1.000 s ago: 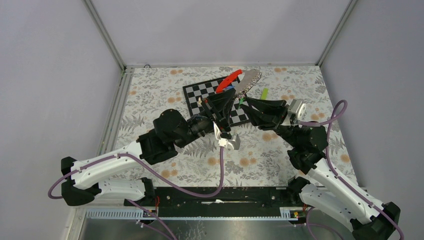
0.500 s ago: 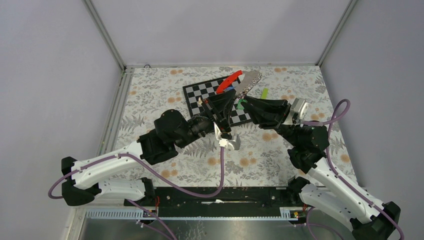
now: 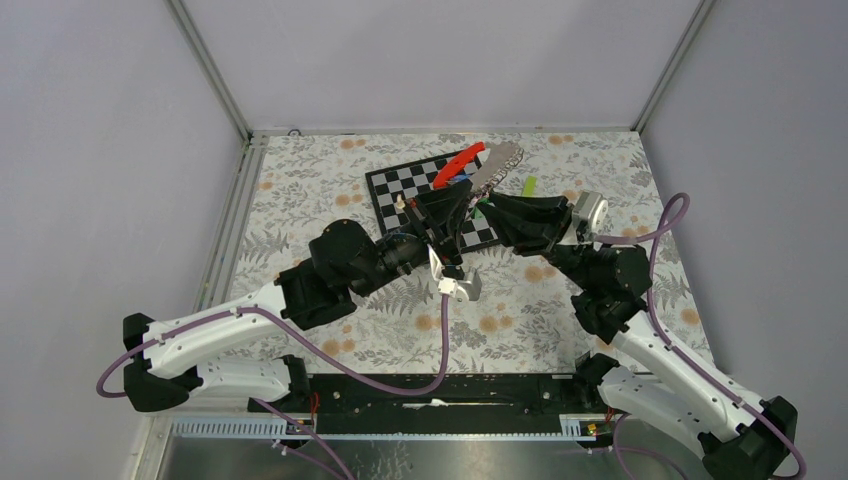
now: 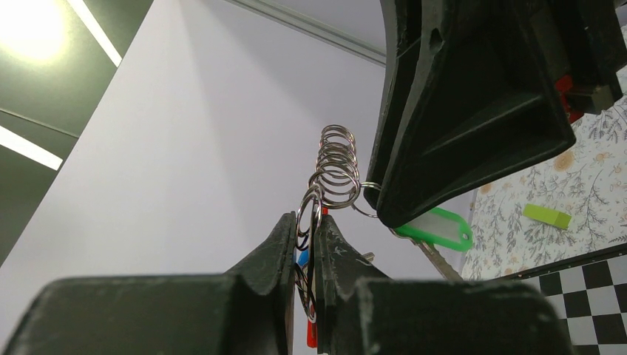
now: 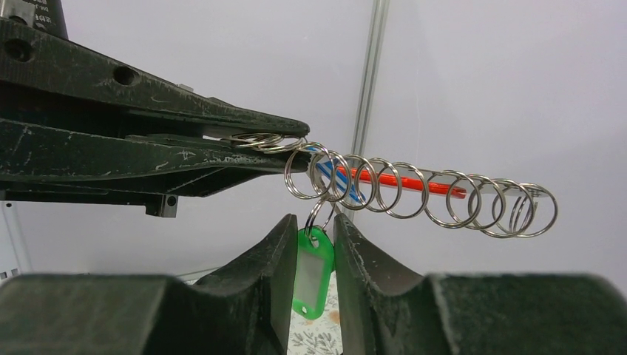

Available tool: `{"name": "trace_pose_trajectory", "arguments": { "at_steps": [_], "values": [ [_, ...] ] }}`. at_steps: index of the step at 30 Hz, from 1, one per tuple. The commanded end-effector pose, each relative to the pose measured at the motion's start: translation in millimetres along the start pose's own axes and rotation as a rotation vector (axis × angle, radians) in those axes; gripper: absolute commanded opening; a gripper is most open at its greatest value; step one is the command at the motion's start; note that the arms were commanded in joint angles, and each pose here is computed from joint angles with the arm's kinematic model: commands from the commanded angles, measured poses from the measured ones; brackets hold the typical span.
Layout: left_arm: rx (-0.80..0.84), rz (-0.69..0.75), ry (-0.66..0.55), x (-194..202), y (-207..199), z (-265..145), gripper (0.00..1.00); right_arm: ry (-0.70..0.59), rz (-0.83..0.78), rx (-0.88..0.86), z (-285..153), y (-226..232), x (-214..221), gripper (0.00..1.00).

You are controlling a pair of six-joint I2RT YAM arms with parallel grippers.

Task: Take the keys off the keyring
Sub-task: Pick up the key from the keyring.

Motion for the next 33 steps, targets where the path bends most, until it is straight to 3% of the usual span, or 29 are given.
{"name": "trace_pose_trajectory", "arguments": {
  "at_steps": [1, 10, 21, 33],
  "values": [
    [-0.096, -0.022, -0.058, -16, 25, -5, 0.0, -0.104, -0.026, 0.022, 8, -7, -32, 0.32],
    [-0.095, -0.023, -0.054, -15, 25, -5, 0.0, -0.111, -0.026, 0.023, 8, -7, -33, 0.24],
    [-0.109, -0.033, -0.042, -13, 28, -8, 0.0, -0.079, 0.009, 0.035, 7, -8, -30, 0.0],
    [-0.135, -0.044, -0.018, -8, 30, -10, 0.0, 0.014, 0.037, 0.035, -6, -4, -31, 0.0]
  ]
}}
Point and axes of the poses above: each gripper's point midway between its finger pads, its own z axis out along the fingers, its own y axis along the line the jaws close on, x = y × z, the point moved 2 cm from there along -z, back along the fingers, and after that the axes turned 11 degrees about -z, right-handed, at the moved point
